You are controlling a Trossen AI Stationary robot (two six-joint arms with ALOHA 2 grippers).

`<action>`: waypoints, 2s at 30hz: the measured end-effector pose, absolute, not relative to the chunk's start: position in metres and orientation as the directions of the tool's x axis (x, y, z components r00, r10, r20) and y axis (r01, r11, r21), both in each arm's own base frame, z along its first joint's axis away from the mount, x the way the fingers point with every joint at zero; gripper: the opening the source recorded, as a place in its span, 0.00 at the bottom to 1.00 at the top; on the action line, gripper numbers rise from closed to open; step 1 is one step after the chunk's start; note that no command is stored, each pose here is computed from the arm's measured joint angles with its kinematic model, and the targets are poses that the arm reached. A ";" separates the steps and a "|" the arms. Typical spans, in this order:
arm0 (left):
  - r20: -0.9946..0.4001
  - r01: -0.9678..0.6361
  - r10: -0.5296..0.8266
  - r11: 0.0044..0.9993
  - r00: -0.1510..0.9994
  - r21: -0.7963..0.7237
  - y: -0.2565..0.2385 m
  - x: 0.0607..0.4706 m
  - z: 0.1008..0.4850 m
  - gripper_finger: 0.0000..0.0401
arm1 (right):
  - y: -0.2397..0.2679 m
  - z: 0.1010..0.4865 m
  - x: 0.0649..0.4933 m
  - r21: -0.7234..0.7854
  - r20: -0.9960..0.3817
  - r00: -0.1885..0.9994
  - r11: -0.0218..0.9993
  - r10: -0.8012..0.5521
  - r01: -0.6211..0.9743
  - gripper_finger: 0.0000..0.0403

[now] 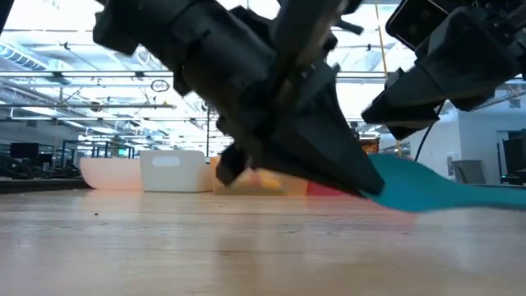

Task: Pick & Place Food Item
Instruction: Put the blue baby spoon into the white bin

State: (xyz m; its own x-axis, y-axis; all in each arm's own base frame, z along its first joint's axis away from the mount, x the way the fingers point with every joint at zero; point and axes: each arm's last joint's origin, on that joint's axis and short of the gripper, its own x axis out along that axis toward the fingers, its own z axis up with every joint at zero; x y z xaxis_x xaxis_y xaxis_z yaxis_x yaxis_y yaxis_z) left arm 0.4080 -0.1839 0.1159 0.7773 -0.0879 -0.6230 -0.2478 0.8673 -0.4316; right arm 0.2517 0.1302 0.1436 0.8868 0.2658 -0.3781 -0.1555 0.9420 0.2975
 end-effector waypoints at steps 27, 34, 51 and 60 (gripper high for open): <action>-0.681 -0.415 0.238 0.904 0.693 -0.106 -0.144 0.382 0.179 0.01 | 0.102 0.165 0.281 0.176 -0.277 0.960 0.984 0.050 -0.001 0.32; -0.682 -0.432 0.269 0.898 0.680 -0.077 -0.128 0.388 0.179 0.02 | 0.082 0.162 0.286 0.161 -0.306 0.952 0.985 -0.017 0.069 0.32; -0.676 -0.432 0.282 0.900 0.681 -0.060 -0.123 0.388 0.183 0.02 | 0.075 0.158 0.287 0.206 -0.355 0.933 0.978 0.050 0.026 0.32; -0.640 -0.429 0.301 0.902 0.706 -0.049 -0.125 0.384 0.198 0.01 | 0.076 0.157 0.287 0.219 -0.368 0.927 0.976 0.076 0.007 0.32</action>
State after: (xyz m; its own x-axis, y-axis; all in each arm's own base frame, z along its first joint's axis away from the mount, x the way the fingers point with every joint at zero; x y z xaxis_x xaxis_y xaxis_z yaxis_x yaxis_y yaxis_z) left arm 0.3838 -0.1245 0.1982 0.7064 0.3014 -0.6404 -0.4294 0.9018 -0.0493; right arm 0.2867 0.0759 0.1567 0.9267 0.0764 -0.3680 0.0066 0.9757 0.2190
